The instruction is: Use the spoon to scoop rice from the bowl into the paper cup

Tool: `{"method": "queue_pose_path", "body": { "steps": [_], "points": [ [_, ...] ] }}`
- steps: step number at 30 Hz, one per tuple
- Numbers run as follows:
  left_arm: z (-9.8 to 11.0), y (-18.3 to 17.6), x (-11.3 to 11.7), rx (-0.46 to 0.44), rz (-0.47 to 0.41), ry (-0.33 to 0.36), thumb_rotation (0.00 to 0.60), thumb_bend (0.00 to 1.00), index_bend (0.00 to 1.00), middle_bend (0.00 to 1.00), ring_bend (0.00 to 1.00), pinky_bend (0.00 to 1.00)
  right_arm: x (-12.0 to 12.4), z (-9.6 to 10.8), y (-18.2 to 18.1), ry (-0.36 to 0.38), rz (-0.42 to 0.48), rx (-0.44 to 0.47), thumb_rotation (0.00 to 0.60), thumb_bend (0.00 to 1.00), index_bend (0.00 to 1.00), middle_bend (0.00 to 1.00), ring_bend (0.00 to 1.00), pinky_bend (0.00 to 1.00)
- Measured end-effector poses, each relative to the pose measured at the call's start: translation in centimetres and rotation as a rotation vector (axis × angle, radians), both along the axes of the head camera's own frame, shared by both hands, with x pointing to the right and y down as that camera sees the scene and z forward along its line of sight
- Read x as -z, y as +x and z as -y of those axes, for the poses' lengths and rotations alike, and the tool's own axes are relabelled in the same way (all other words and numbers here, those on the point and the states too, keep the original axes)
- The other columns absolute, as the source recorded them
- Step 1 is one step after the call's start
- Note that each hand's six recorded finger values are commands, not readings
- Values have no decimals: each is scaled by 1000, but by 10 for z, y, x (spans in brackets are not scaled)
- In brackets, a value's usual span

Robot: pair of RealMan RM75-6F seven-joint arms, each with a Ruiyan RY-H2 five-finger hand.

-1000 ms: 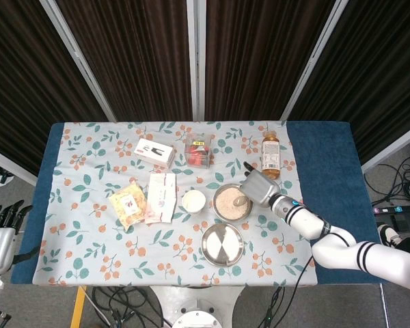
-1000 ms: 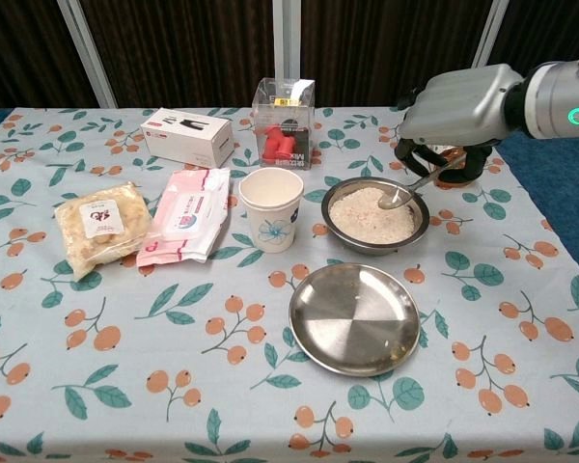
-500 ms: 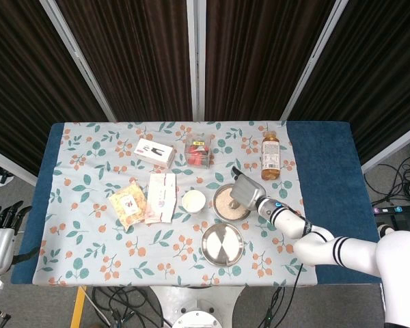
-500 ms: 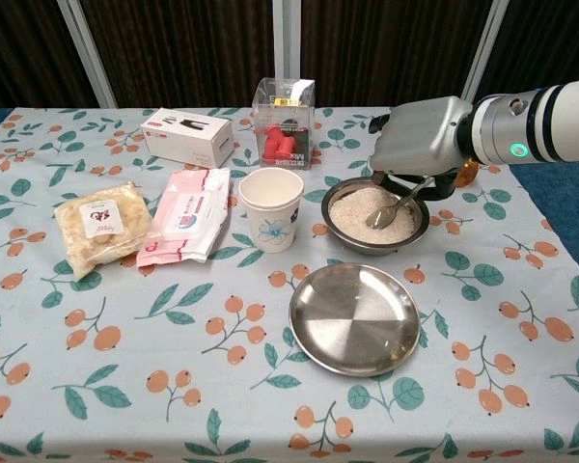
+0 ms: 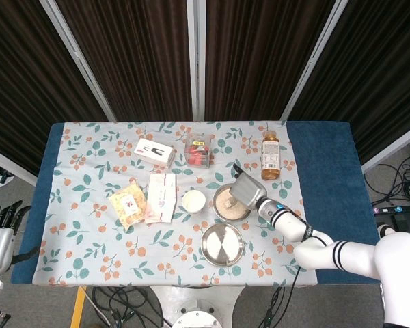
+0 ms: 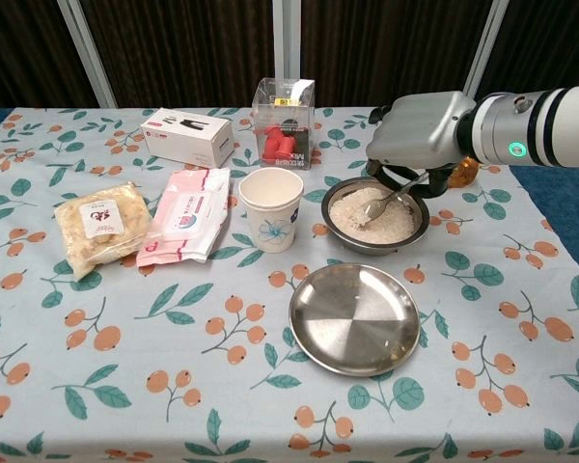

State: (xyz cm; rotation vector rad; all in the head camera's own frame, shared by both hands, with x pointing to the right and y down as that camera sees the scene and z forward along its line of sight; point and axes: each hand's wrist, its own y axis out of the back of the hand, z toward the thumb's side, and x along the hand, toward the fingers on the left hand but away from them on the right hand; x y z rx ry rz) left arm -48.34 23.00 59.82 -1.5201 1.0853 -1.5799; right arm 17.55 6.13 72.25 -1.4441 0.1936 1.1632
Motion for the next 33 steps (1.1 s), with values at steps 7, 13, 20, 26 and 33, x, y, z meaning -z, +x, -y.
{"method": "queue_pose_path", "body": {
  "steps": [7, 13, 20, 26, 33],
  "points": [
    [0, 2, 1, -5, 3, 6, 600, 65, 206, 183, 134, 54, -1, 1, 22, -16, 75, -130, 600, 374, 592, 557, 271, 49],
    [1, 3, 3, -9, 8, 10, 600, 65, 206, 183, 134, 54, 1, 4, 35, -18, 155, -211, 600, 373, 592, 557, 275, 49],
    [2, 3, 3, -10, 9, 8, 600, 65, 206, 183, 134, 54, 18, 9, 36, -14, 251, -256, 600, 371, 593, 557, 278, 48],
    [2, 2, 4, -8, 7, 10, 600, 65, 206, 183, 134, 54, 40, 13, 17, -17, 321, -234, 600, 371, 594, 557, 280, 44],
    [-1, 1, 2, 0, 7, 6, 600, 65, 206, 183, 134, 54, 55, 20, -24, -26, 347, -146, 600, 372, 596, 557, 280, 37]
  ]
}}
